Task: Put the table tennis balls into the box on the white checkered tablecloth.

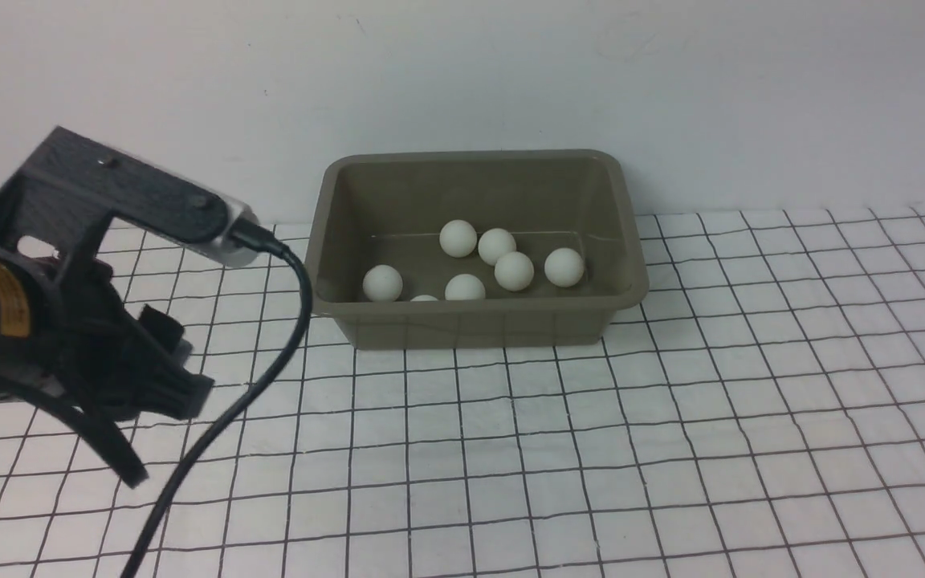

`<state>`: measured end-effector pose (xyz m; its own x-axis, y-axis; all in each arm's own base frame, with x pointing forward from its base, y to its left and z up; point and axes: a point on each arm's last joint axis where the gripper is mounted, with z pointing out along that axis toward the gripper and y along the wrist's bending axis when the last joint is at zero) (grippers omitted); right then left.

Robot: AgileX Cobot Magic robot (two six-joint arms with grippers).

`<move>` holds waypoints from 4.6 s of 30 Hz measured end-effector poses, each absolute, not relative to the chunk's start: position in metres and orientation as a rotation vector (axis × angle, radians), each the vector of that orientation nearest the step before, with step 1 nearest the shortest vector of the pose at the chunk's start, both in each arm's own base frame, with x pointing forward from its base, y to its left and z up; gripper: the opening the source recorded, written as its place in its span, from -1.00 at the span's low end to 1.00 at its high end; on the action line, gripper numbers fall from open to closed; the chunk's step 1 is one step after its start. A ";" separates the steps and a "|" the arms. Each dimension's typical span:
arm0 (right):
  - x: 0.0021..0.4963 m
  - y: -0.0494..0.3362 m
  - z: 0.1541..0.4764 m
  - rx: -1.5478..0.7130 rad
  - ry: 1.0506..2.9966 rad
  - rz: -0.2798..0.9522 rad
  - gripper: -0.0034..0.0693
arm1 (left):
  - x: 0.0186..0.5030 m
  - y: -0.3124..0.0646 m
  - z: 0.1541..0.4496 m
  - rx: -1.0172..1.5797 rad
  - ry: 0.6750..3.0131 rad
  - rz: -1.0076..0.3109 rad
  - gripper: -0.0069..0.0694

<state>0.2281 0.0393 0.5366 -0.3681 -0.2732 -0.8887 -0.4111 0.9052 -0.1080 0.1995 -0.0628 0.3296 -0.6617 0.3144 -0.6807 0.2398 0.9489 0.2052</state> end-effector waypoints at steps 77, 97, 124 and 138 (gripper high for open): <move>0.053 0.005 0.245 -0.195 1.679 0.074 0.31 | 0.199 -0.077 0.360 0.309 2.009 -0.171 -0.03; 0.054 0.000 0.237 -0.153 1.730 0.027 0.31 | 0.200 -0.079 0.364 0.311 1.965 -0.189 -0.03; 0.054 0.000 0.237 -0.150 1.733 0.026 0.31 | 0.186 -0.057 0.346 0.285 1.984 -0.090 -0.03; 0.054 0.000 0.237 -0.151 1.735 0.024 0.31 | 0.101 0.003 0.258 -0.043 1.847 0.025 -0.03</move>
